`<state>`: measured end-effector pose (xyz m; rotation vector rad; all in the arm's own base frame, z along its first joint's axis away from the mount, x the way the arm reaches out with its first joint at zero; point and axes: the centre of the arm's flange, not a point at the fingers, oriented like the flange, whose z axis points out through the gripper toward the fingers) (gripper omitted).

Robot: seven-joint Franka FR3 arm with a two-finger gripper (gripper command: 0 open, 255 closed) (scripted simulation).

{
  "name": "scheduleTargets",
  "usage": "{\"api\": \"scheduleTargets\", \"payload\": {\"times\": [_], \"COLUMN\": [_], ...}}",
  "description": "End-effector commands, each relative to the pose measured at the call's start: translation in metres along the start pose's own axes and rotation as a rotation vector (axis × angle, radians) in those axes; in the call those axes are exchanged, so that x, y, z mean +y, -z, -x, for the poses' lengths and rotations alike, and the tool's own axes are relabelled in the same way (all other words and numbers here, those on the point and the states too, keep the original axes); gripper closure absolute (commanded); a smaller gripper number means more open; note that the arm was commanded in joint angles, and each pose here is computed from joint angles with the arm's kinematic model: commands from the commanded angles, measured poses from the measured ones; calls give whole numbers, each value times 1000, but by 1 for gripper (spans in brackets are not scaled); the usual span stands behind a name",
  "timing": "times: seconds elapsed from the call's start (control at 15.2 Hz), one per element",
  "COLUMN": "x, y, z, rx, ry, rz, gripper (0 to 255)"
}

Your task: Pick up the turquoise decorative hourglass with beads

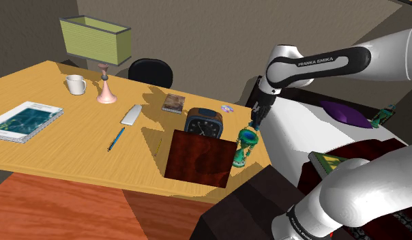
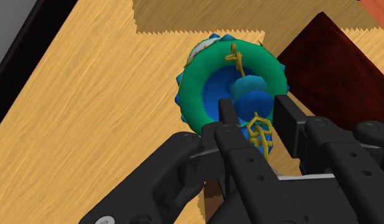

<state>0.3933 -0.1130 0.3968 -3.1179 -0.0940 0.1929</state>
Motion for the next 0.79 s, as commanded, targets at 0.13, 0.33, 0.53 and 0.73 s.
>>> {"api": "scheduleTargets", "payload": {"times": [0.13, 0.33, 0.53, 0.73], "x": [-1, -1, -2, -2], "y": [21, 37, 53, 59], "z": [3, 5, 6, 7], "rx": [0, 0, 0, 0], "ry": [0, 0, 0, 0], "rz": [0, 0, 0, 0], "gripper": [255, 255, 255, 255]}}
